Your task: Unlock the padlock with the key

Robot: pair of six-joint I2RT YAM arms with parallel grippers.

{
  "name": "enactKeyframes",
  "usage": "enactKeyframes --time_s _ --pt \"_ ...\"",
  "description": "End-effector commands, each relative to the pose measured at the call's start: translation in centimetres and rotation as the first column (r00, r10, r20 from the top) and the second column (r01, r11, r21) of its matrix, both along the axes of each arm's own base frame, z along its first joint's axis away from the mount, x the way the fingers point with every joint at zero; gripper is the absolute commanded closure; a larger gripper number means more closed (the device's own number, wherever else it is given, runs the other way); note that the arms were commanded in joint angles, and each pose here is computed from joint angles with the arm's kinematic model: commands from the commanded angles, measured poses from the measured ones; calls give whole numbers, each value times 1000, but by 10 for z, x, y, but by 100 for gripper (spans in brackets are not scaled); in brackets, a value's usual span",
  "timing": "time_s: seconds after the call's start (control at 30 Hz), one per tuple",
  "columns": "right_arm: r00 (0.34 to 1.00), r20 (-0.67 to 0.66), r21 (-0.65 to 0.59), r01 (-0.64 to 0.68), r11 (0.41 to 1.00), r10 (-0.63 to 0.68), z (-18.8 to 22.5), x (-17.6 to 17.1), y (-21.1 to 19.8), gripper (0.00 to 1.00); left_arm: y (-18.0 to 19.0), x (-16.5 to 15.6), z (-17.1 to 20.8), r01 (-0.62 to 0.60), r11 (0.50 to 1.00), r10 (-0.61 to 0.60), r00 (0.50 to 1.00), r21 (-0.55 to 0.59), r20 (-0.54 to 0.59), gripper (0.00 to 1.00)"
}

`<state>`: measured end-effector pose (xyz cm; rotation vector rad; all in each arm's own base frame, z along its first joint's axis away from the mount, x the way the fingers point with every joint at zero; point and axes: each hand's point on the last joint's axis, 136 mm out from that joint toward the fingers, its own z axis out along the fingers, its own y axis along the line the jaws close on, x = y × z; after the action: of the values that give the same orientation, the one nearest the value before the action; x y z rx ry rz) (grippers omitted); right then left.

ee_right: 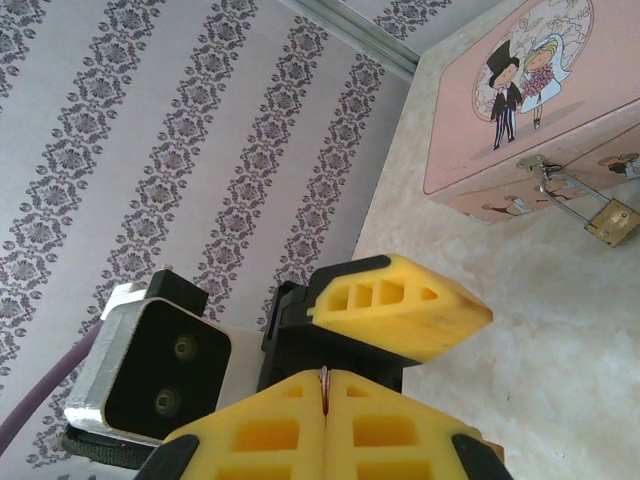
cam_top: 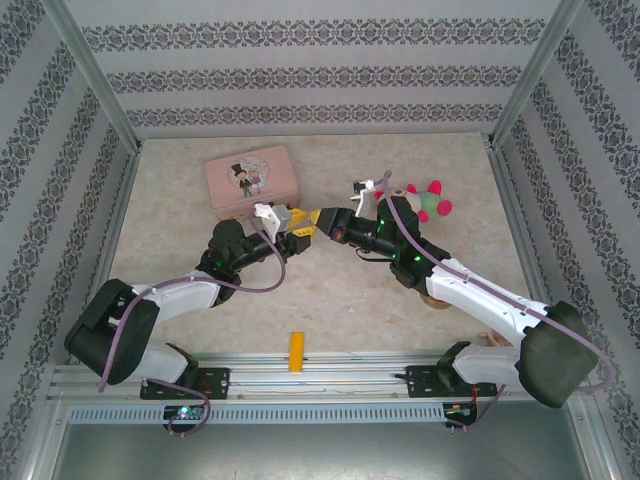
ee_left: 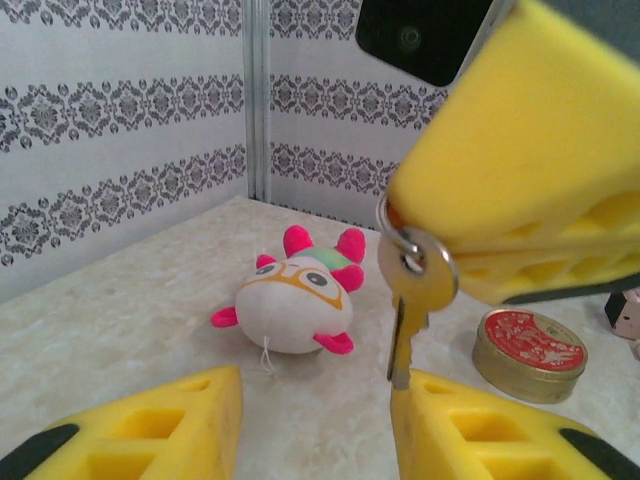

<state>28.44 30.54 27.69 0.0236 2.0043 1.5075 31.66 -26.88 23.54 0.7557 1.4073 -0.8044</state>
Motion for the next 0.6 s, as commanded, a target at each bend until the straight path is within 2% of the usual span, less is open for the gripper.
enactKeyframes --time_s 0.0,0.23,0.57 --pt "1000 26 24 -13 1000 13 8 2 3 100 -8 -4 30 39 998 -34 995 -53 89 53" --pt "1000 24 24 -19 1000 18 8 3 5 100 -9 -2 28 35 998 -31 996 -46 87 55" --pt "1000 14 20 -15 1000 14 4 5 4 100 -8 2 25 13 1000 -11 996 -25 91 82"
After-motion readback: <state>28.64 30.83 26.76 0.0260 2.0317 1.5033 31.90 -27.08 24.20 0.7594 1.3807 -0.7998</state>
